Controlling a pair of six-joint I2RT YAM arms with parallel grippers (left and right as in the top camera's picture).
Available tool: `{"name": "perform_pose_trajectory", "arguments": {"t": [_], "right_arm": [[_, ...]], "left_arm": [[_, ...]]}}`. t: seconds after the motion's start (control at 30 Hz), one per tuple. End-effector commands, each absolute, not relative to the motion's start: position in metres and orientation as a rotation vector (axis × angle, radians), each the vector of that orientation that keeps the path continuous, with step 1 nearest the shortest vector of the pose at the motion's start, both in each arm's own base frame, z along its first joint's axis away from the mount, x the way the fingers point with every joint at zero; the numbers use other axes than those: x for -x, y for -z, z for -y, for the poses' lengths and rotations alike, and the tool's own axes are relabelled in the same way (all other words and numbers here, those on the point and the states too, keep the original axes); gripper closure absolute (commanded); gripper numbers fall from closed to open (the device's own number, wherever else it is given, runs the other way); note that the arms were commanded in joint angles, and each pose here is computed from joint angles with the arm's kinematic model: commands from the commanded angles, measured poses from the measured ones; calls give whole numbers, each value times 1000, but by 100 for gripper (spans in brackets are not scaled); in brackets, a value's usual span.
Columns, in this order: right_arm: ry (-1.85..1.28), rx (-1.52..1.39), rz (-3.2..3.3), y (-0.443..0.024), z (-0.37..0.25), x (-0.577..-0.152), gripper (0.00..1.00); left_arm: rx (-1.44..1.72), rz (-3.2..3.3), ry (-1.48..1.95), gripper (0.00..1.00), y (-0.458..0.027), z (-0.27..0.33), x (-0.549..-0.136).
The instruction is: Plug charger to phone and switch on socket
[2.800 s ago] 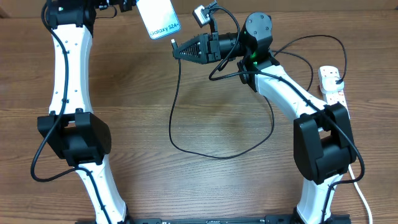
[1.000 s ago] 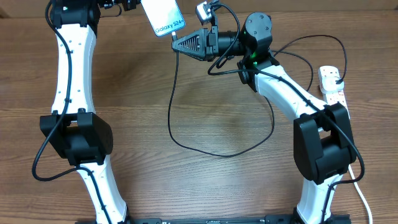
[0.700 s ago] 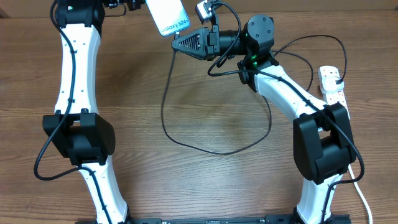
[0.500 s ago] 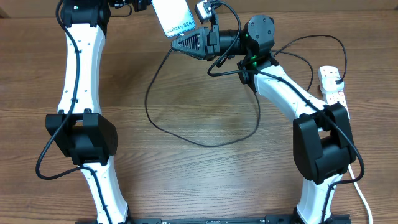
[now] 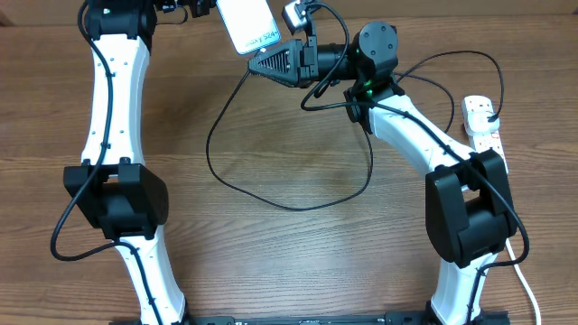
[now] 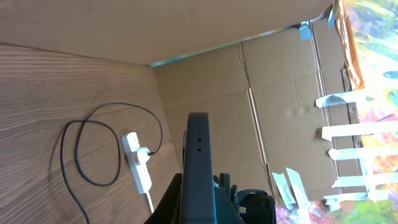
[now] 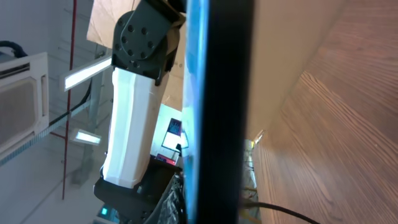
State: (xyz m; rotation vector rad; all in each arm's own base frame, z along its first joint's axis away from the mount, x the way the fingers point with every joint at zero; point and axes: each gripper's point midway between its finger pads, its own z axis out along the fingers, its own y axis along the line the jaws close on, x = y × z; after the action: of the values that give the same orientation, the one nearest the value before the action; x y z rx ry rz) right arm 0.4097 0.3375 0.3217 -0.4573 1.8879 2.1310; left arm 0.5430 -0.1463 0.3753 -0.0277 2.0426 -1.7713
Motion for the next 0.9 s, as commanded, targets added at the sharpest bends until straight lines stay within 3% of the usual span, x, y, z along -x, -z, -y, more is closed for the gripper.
{"name": "perform_pose_trajectory", "arguments": {"t": [0.0,0.6,0.87], "right_arm": [[-2081,395,-1847,-327,-332,-426,96],[-2044,382,-1940,-303,-334,-429,96],[-1730,-170,-2395,-193,-319,-455,96]], "left_arm": [[-55,-2027,1840,96,-389,134,-528],[-68,-2002,1835,96,-391,105,-526],[-68,-2002,1835,96,-391,104,-526]]}}
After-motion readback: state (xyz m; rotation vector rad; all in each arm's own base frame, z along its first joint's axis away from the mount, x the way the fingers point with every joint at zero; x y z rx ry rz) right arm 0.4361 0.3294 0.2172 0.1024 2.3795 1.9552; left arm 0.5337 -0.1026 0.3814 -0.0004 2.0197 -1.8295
